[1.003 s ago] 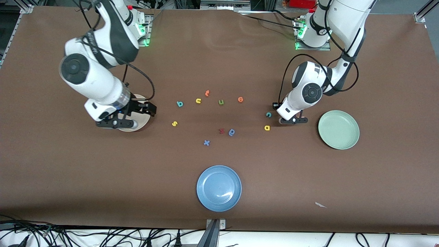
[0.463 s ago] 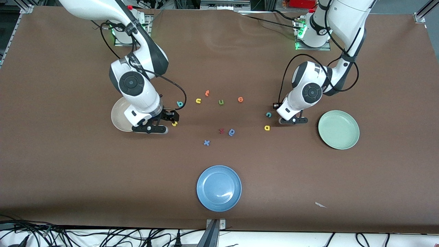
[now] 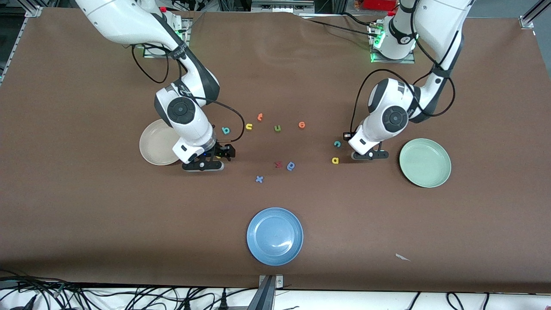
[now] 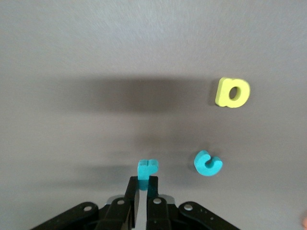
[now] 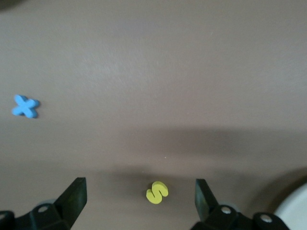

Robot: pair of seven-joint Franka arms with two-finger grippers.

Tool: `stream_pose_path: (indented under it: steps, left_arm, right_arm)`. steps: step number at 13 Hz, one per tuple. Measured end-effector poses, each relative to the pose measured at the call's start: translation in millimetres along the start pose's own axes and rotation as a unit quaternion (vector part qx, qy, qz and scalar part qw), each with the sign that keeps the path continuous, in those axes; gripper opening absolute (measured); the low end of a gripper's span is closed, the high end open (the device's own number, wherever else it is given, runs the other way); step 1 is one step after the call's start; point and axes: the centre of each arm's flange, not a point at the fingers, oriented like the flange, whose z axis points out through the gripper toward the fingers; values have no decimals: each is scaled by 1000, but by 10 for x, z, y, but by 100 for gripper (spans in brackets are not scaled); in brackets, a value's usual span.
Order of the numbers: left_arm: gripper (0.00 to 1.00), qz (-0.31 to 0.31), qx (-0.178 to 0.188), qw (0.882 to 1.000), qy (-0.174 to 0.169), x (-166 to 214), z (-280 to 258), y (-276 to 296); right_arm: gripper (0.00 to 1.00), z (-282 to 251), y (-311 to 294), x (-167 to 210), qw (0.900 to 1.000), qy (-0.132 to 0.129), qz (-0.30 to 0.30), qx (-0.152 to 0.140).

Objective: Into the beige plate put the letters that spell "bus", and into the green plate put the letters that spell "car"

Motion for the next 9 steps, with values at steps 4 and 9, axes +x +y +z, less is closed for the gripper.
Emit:
stream_pose_path:
  steps: [4, 9]
  left_arm:
    - [10, 17, 24, 999, -30, 312, -873, -503]
    - [10, 54, 60, 996, -41, 609, -813, -1608]
  right_arm:
    - [100, 224, 86, -19, 1000, 5, 2, 5]
    - [100, 477, 148, -233, 1000, 1, -1, 12]
